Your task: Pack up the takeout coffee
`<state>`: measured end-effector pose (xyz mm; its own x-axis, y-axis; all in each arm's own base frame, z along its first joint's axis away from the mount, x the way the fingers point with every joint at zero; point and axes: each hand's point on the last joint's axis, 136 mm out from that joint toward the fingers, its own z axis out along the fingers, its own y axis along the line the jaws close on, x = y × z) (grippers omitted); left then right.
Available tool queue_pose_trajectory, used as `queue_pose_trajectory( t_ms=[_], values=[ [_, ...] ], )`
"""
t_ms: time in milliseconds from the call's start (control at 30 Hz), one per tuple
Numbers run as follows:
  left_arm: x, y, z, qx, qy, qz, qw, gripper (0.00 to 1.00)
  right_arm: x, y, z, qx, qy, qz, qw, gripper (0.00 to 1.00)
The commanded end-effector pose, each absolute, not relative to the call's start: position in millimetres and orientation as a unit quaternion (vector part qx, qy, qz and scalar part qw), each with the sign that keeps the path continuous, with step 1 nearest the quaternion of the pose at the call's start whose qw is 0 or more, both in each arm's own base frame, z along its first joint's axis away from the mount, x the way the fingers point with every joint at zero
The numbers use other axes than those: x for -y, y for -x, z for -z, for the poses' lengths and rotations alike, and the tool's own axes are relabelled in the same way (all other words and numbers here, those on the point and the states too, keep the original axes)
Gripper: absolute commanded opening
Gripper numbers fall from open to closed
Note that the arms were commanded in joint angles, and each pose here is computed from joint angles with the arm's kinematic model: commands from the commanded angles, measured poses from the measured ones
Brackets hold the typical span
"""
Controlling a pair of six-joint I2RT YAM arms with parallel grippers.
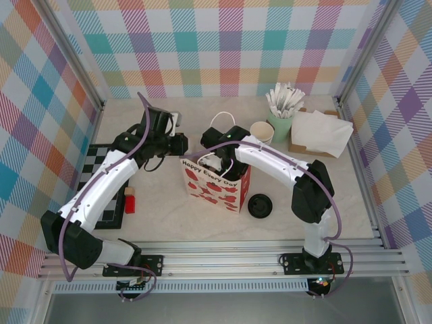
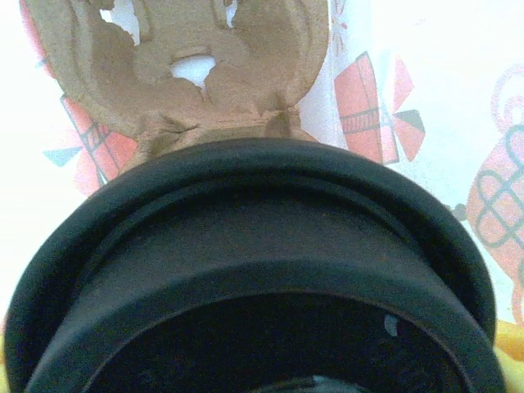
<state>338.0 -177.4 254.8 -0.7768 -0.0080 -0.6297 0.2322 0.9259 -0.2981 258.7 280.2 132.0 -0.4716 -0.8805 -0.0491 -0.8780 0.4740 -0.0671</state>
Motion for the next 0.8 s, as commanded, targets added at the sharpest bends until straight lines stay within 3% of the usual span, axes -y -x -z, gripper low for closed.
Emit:
queue_pose_trajectory(
  t_ms=[0,367,500,767],
  values=[
    [173,-335,-259,-0.921,-0.060,0.176,0.341,0.11,-274,-261,-146,-0.858,0.509,0.022,0.058,0.83],
    [177,-335,-258,-0.921,-0.064,0.183,0.338,0.09,-280,-247,-142,-0.858,0.511,-0.019,0.039,0.85],
    [180,-333,-257,-0.920,-0.068,0.193,0.334,0.00,-282,-246,-143,-0.859,0.510,-0.024,0.038,0.88],
    [178,-332,-263,-0.916,-0.068,0.191,0.345,0.00,-286,-241,-148,-0.863,0.503,-0.041,0.034,0.95]
  ],
)
